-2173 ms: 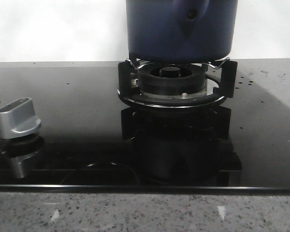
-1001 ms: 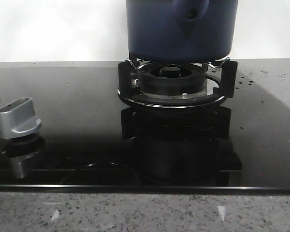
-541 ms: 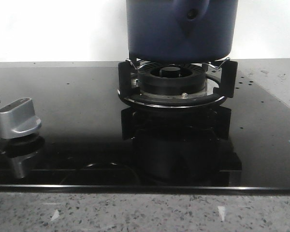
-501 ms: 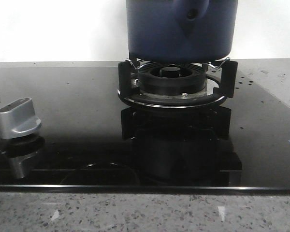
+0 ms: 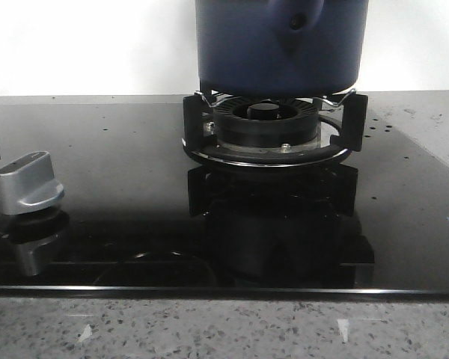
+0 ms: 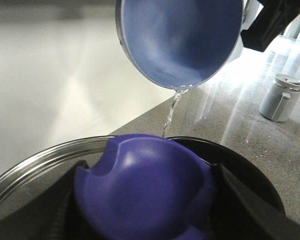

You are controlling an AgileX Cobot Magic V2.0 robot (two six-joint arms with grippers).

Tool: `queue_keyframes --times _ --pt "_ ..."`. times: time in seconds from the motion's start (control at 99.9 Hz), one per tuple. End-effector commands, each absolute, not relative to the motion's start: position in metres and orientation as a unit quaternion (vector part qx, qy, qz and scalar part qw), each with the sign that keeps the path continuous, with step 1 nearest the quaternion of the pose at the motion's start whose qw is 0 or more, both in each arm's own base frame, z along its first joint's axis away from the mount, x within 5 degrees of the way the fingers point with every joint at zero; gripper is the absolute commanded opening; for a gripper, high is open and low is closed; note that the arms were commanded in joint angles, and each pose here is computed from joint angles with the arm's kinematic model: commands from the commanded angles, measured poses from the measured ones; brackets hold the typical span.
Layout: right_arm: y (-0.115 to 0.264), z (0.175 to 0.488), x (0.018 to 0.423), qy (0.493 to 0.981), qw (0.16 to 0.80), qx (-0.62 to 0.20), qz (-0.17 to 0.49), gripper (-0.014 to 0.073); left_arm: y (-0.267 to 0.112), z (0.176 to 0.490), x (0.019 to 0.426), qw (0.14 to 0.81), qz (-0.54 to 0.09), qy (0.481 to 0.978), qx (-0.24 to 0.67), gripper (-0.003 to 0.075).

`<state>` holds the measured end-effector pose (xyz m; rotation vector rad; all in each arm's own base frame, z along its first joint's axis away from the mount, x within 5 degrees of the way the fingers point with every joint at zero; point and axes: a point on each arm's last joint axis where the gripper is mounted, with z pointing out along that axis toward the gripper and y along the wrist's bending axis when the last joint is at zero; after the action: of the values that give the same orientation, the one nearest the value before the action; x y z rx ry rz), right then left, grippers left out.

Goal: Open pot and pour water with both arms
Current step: 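Tilt the bowl over the open pot to pour water in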

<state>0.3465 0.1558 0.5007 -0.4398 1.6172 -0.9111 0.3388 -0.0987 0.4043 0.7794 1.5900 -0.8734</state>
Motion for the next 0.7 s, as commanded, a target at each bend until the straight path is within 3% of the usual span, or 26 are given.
queue_keyframes --times 0.0,0.691 --pt "0.1491 0.5317 0.3297 0.638 0.62 -0.184 -0.418 -0.0046 -0.0981 0.4374 0.3233 0.59 -0.392 0.632 0.316 0.0316" --pt "0.1538 0.5352 0.3332 0.596 0.627 -0.2 -0.46 -0.0046 -0.0984 0.4373 0.3228 0.588 -0.394 0.631 0.318 0.0316"
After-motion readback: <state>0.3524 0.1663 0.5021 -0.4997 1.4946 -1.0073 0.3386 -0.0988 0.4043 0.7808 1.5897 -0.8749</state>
